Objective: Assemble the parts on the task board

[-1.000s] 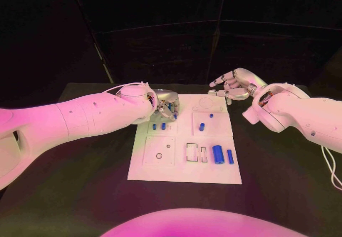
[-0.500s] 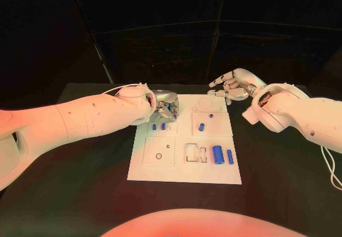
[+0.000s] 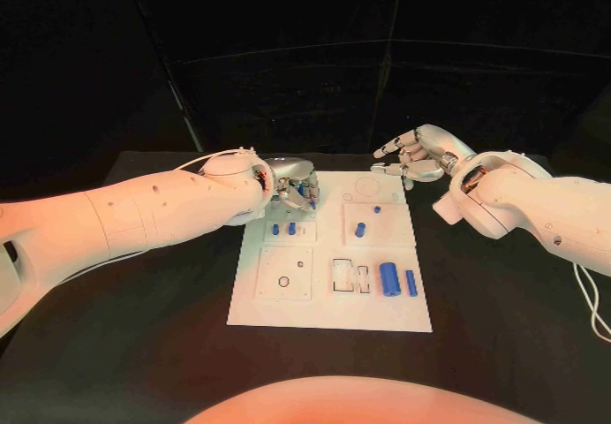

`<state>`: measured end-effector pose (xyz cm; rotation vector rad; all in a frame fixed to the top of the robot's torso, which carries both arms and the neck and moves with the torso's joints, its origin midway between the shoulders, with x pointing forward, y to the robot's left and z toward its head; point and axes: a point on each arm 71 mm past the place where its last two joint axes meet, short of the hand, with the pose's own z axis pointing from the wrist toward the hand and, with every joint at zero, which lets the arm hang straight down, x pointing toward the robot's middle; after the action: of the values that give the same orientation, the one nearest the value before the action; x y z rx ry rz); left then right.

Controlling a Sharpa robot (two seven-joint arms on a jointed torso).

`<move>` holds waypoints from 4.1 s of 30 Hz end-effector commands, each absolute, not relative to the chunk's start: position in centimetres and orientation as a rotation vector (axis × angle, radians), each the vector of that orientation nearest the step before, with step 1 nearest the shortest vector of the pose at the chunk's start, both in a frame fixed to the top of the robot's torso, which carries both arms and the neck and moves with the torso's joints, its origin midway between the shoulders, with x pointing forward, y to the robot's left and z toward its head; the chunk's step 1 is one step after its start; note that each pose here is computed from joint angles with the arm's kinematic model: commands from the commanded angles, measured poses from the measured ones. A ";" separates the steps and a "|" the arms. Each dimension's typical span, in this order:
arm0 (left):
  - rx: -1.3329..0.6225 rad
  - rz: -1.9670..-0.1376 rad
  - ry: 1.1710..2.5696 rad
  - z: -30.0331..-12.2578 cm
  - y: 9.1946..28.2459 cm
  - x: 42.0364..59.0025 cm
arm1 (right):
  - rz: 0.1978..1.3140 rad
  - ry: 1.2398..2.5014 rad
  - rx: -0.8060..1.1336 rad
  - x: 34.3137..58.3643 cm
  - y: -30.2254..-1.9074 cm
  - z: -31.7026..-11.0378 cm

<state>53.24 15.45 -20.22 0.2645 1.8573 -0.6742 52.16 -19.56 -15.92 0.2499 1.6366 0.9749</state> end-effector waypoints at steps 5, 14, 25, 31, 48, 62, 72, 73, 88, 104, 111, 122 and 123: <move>0.227 -0.709 1.799 -18.8 16.4 52.6 | 0.981 1.633 0.247 52.2 -19.6 -15.8; 0.196 -0.672 1.833 -18.6 19.1 51.9 | 0.977 1.633 0.249 52.3 -19.8 -15.8; 0.169 -0.629 1.879 -18.9 21.0 51.8 | 0.976 1.633 0.250 52.3 -19.8 -15.8; 0.163 -0.620 1.881 -19.0 21.2 52.1 | 0.975 1.633 0.250 52.3 -19.8 -15.8; 0.166 -0.598 1.938 -20.2 20.5 52.7 | 0.976 1.635 0.250 52.3 -19.8 -15.9; 0.176 -0.600 1.960 -20.5 20.2 52.6 | 0.977 1.635 0.250 52.3 -19.7 -15.9; 0.180 -0.602 1.967 -20.6 20.1 52.5 | 0.977 1.635 0.250 52.3 -19.7 -15.9; 0.180 -0.602 1.967 -20.6 20.1 52.5 | 0.977 1.635 0.250 52.3 -19.7 -15.9; 0.187 -0.603 1.978 -20.6 19.8 52.4 | 0.974 1.631 0.241 52.3 -19.6 -15.8; 0.180 -0.585 1.994 -20.8 19.9 52.6 | 0.975 1.632 0.239 52.3 -19.6 -15.8; 0.177 -0.581 1.993 -20.8 20.0 52.6 | 0.974 1.632 0.240 52.3 -19.6 -15.9; 0.161 -0.577 1.967 -20.6 20.6 52.7 | 0.955 1.655 0.236 52.3 -19.7 -16.0; 0.159 -0.576 1.964 -20.6 20.7 52.7 | 0.949 1.660 0.231 52.3 -19.8 -16.0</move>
<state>52.65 20.44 -20.76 0.1721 1.9788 -0.5809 52.32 -19.80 -16.02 0.2481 1.6401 0.9620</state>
